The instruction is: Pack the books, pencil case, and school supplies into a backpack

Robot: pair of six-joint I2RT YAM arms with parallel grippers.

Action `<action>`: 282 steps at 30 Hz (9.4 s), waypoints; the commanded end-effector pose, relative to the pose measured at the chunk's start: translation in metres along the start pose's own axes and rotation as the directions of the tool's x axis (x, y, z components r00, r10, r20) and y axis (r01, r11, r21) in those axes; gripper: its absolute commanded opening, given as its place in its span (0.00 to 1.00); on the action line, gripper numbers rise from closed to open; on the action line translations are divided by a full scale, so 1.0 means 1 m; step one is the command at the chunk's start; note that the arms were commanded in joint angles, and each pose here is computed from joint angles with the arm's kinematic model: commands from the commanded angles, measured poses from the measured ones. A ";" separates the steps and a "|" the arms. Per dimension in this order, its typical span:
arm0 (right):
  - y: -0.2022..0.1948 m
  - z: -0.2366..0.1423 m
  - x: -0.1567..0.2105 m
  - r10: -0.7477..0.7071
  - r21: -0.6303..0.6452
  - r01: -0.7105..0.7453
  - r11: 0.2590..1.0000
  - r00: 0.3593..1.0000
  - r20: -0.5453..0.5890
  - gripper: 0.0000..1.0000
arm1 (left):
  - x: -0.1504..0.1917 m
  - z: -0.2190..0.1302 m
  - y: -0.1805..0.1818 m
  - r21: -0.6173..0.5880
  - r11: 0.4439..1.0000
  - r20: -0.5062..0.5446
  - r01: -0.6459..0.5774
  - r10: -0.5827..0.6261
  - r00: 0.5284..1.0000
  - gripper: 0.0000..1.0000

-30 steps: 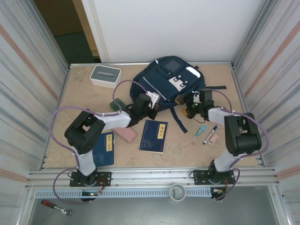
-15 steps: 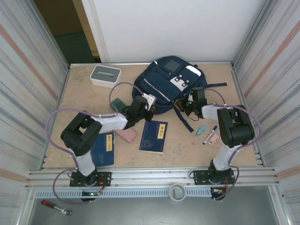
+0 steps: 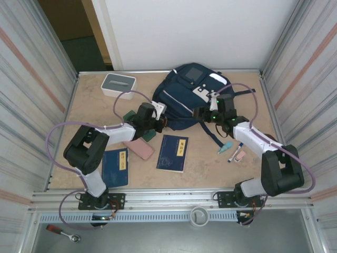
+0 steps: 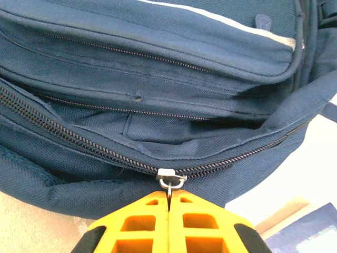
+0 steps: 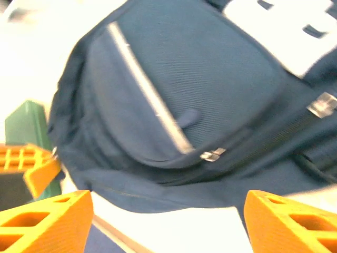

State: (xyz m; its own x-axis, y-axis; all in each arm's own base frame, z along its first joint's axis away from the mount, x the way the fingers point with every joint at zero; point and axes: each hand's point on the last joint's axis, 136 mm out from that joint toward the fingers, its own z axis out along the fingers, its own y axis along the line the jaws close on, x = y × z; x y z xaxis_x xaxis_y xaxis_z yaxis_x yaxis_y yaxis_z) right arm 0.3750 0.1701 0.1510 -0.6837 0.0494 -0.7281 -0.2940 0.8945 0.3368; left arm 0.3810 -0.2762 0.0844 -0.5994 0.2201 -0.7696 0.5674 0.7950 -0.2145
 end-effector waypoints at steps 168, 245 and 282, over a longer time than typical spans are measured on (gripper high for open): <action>0.056 -0.015 -0.004 -0.412 -0.218 0.399 0.891 0.911 -0.016 0.54 | -0.073 -0.054 -0.074 0.388 0.922 0.005 0.017 -0.021 1.000 0.00; -0.143 0.037 0.067 0.495 0.330 -0.418 0.846 0.846 -0.197 0.61 | 0.000 0.076 -0.045 0.056 0.992 -0.371 0.117 -0.089 0.925 0.48; -0.139 0.054 0.013 0.395 0.291 -0.319 0.902 0.883 -0.255 0.49 | -0.098 0.009 -0.043 0.333 0.848 -0.091 0.413 -0.407 0.909 0.00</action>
State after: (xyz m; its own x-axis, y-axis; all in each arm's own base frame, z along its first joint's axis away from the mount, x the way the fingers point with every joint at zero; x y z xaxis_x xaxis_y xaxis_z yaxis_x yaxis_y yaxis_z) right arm 0.4473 0.0666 0.0741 -0.8554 0.3137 -0.4122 0.1649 0.9193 0.3575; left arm 0.4212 -0.3323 0.1185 -0.8724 -0.0600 -0.4850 0.3369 0.6451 -0.6858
